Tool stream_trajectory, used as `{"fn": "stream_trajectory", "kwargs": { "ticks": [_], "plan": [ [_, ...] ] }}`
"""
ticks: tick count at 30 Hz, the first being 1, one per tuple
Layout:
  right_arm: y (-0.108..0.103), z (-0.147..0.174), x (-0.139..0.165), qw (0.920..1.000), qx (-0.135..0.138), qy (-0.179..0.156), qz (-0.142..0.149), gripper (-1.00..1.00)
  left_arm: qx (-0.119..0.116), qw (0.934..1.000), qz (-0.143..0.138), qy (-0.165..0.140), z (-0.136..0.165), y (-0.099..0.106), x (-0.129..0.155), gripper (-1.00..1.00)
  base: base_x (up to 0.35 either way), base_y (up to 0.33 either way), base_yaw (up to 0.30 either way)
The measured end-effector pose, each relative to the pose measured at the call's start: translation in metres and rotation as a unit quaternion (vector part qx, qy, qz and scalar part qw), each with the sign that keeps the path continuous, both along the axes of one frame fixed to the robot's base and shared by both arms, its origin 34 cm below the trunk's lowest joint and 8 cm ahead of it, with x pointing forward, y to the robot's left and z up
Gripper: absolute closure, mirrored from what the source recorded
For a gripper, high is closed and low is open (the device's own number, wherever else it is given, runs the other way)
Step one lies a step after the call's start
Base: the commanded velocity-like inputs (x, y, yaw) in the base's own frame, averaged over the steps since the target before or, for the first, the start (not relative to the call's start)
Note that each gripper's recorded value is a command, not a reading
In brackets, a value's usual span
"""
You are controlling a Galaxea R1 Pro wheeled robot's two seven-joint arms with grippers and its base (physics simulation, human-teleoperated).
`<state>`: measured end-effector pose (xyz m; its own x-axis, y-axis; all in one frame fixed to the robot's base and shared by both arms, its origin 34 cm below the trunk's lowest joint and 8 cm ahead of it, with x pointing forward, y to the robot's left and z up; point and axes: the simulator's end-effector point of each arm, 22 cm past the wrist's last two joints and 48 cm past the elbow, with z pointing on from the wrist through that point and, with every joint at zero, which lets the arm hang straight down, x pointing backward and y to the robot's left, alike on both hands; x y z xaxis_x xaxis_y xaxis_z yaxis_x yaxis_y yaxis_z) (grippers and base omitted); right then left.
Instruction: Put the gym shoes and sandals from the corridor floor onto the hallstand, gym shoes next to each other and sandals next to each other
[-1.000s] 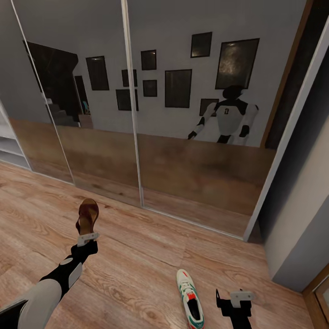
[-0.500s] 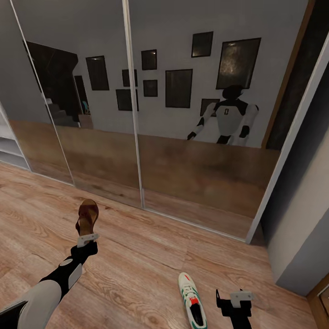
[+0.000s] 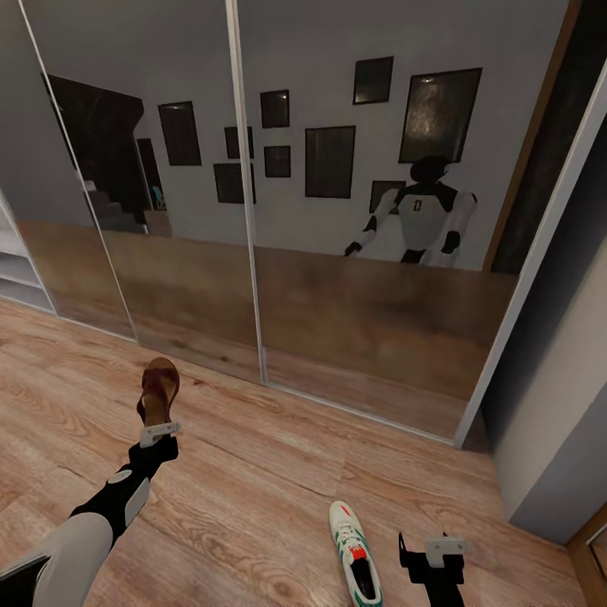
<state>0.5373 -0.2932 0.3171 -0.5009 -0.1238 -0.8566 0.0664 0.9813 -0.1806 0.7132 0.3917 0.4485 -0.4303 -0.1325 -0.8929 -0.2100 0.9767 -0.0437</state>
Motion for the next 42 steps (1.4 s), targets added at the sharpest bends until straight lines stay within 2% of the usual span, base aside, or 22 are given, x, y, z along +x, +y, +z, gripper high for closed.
{"fn": "stream_trajectory", "kwargs": {
  "ticks": [16, 20, 33, 42],
  "plan": [
    [0.0, -0.046, -0.015, 0.9999, 0.001, 0.011, -0.003, -1.0, -0.002, 0.9999, -0.004, 0.01, -0.048, -0.003, -0.01, 1.0, 0.0, 0.0, 0.012],
    [0.002, -0.055, -0.018, 0.9998, 0.003, 0.021, -0.003, -1.0, -0.001, 0.9998, -0.004, 0.021, -0.063, -0.003, -0.013, 1.0, 0.0, 0.0, 0.078],
    [0.007, -0.081, 0.001, 0.9954, -0.003, 0.096, -0.005, -1.0, 0.001, 0.9985, -0.003, 0.054, -0.106, -0.001, -0.022, 1.0, 0.0, 0.0, 0.102],
    [0.009, -0.098, -0.005, 0.993, -0.003, 0.118, -0.004, -1.0, 0.003, 0.9972, -0.004, 0.075, -0.131, 0.0, -0.029, 1.0, 0.0, 0.0, 0.119]
  ]
}}
